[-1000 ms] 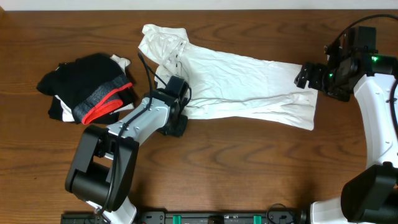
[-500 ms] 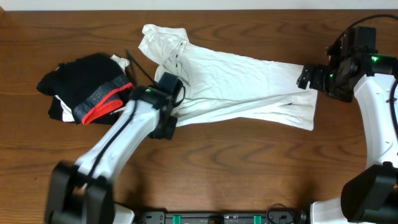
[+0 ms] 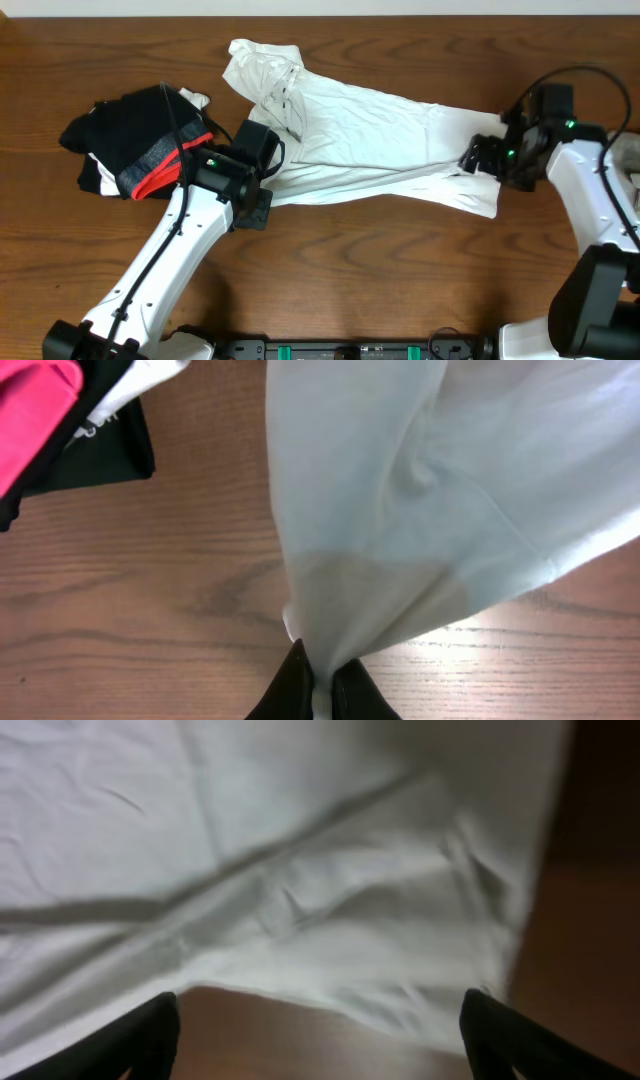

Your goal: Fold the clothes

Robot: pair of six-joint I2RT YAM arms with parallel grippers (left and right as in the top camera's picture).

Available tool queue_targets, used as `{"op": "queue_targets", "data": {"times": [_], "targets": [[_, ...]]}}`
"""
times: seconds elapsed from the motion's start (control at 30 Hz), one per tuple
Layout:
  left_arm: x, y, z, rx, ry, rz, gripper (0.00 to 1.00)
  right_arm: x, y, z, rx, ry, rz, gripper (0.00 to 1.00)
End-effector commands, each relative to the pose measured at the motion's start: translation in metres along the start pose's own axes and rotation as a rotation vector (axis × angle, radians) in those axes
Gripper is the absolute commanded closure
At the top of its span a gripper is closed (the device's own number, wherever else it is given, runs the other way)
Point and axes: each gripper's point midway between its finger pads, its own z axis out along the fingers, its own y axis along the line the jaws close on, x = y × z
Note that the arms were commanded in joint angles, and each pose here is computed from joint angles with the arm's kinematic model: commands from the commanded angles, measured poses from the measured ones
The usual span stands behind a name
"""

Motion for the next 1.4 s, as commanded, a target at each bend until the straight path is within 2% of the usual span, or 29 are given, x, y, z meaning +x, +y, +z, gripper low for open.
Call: {"op": "queue_targets", "data": {"times": [0.0,0.1,0.4,0.5,0.73,0.83,0.93,1.2,1.37], "targets": [[-0.002,0.005,-0.004,-0.017,-0.011,-0.018,0.94,0.01,0.016,0.013,-0.116,0.005,-0.013,0.12],[-0.003,0.004,-0.004,-0.017,-0.012,-0.019,0.94,0.007,0.013,0.024,-0.126,-0.035,0.032,0.14],[-0.003,0.004,-0.004,-0.016,-0.013,-0.019,0.94,0.0,0.009,0.043,-0.158,-0.13,0.121,0.39],[-0.003,0.004,-0.004,-0.016,-0.013,-0.019,0.94,-0.002,0.009,0.044,-0.166,-0.148,0.14,0.43],[-0.005,0.004,-0.004,-0.014,-0.022,-0.021,0.94,-0.019,0.013,0.04,-0.18,-0.22,0.115,0.43],[-0.005,0.004,-0.004,-0.015,-0.023,-0.021,0.94,-0.026,0.017,0.038,-0.207,-0.245,0.128,0.47],[-0.005,0.004,-0.004,-0.014,-0.023,-0.021,0.94,-0.019,0.017,0.041,-0.2,-0.214,0.142,0.39],[-0.005,0.004,-0.004,-0.014,-0.023,-0.021,0.94,-0.002,0.016,0.07,-0.177,-0.122,0.178,0.37],[-0.005,0.004,-0.004,-0.014,-0.023,-0.02,0.94,-0.005,0.015,0.079,-0.183,-0.125,0.208,0.59]]}}
